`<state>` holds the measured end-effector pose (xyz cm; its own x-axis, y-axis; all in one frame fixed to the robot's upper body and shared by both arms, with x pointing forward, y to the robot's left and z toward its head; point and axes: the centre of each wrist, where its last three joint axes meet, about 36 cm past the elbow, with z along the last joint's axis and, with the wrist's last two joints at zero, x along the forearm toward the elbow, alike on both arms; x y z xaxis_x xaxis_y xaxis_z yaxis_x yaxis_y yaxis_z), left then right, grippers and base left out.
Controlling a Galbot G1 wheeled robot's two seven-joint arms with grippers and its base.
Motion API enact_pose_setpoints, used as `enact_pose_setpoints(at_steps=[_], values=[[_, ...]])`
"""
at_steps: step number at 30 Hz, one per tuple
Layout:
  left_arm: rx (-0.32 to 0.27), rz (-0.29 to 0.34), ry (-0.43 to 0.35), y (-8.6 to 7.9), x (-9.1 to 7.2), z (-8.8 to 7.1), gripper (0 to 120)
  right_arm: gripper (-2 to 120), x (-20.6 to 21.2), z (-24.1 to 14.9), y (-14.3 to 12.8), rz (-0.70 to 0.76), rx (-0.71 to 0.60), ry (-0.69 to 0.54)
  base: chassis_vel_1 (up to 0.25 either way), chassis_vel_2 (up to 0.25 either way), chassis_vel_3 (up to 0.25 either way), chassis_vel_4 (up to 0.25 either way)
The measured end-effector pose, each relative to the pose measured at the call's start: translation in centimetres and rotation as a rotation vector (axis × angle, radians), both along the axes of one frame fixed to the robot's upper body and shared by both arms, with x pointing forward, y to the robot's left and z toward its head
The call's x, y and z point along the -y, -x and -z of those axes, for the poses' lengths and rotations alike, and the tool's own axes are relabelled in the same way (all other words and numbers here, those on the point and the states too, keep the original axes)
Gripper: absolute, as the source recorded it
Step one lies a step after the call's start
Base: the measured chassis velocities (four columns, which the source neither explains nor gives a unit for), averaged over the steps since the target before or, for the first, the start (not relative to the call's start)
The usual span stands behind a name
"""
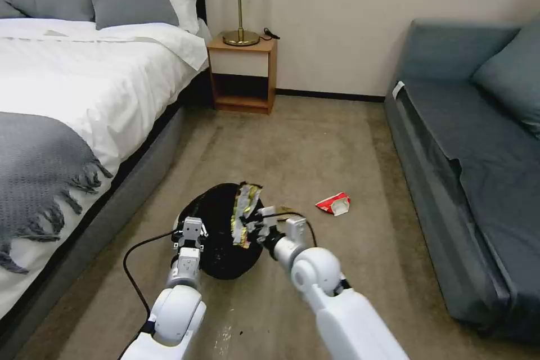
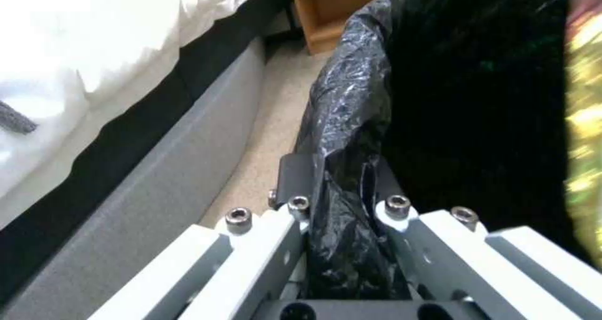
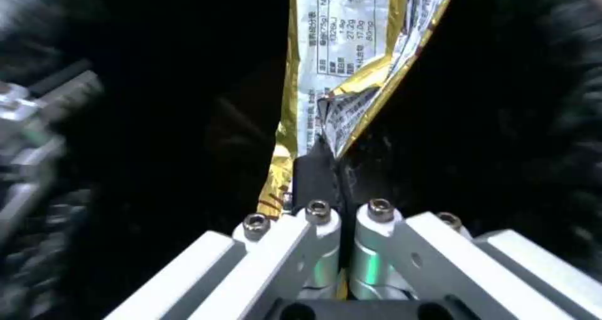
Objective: Pick up the trash bin, then pick up the garbage on the floor and place it into the trash bin.
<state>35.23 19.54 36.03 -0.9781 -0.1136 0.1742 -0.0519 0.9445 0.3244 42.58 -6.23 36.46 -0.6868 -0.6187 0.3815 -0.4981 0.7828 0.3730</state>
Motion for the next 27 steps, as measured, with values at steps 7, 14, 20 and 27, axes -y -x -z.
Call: enact_pose_setpoints(at_steps=[7, 14, 20, 27], values=[[-0.002, 0.006, -0.005, 0.6, 0.0, 0.1, 4, 0, -0.8, 1.5, 0.0, -0.003, -0.004, 0.031, 0.000, 0.000, 0.000, 0.000], [0.005, 0.014, 0.001, 0.5, 0.4, -0.1, 4, 0, -1.6, 2.4, 0.6, -0.004, 0.010, 0.086, 0.000, 0.000, 0.000, 0.000], [0.003, 0.012, -0.001, 0.4, 0.3, 0.1, 4, 22, -2.0, 2.1, 1.1, -0.003, 0.014, 0.091, 0.000, 0.000, 0.000, 0.000], [0.008, 0.007, 0.001, 0.2, 0.1, -0.1, 4, 45, -1.6, 2.4, 1.3, 0.014, 0.010, 0.099, 0.000, 0.000, 0.000, 0.000]])
